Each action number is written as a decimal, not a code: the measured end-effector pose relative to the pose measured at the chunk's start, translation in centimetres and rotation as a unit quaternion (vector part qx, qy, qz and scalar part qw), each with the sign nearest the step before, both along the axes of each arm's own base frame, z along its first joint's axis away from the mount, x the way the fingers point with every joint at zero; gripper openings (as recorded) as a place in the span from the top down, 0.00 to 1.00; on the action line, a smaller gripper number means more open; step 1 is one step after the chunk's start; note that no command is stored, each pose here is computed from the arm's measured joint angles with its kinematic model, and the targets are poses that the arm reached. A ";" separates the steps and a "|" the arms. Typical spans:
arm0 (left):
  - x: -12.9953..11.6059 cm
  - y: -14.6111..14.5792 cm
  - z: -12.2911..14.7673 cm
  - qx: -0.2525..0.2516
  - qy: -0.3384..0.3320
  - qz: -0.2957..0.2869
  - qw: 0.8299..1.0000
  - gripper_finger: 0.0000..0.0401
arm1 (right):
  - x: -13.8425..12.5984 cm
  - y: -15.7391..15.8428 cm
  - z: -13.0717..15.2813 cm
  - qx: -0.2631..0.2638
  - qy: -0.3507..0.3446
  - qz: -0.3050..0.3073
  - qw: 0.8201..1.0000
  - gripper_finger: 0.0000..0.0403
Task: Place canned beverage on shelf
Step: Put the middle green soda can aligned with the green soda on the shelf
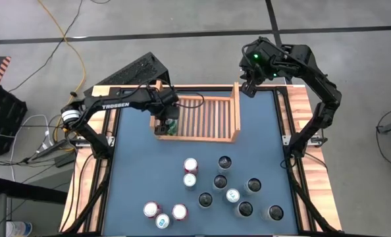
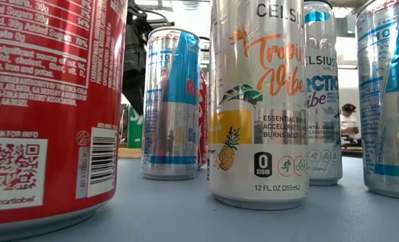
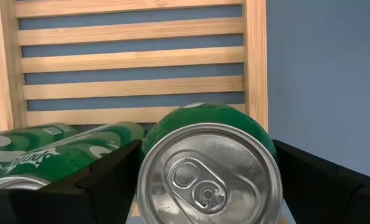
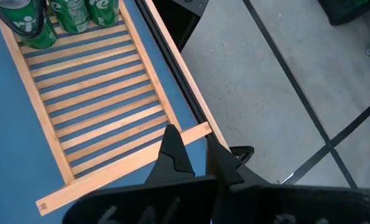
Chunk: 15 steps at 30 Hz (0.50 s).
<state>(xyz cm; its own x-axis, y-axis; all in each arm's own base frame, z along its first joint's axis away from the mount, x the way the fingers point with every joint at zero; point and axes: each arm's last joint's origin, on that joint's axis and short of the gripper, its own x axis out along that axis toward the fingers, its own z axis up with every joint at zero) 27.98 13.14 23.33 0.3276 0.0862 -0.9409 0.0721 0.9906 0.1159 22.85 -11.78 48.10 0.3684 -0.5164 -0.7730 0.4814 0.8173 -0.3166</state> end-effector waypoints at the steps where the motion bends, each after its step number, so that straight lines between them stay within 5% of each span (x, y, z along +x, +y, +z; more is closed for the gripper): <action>1: 0.0 -0.1 0.0 0.000 0.000 -0.001 1.000 0.20 | 0.0 0.0 0.0 0.000 0.000 0.000 1.000 1.00; 15: 0.7 -1.7 0.2 0.024 0.016 0.025 0.999 0.10 | 0.0 0.0 0.0 -0.005 0.007 0.010 1.000 1.00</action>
<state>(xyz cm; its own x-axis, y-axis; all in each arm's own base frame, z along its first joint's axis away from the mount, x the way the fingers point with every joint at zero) 28.72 11.41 23.50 0.2912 0.1471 -0.9453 0.0275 0.9864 0.1620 22.85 -11.77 48.10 0.3685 -0.5164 -0.7730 0.4608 0.8237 -0.3305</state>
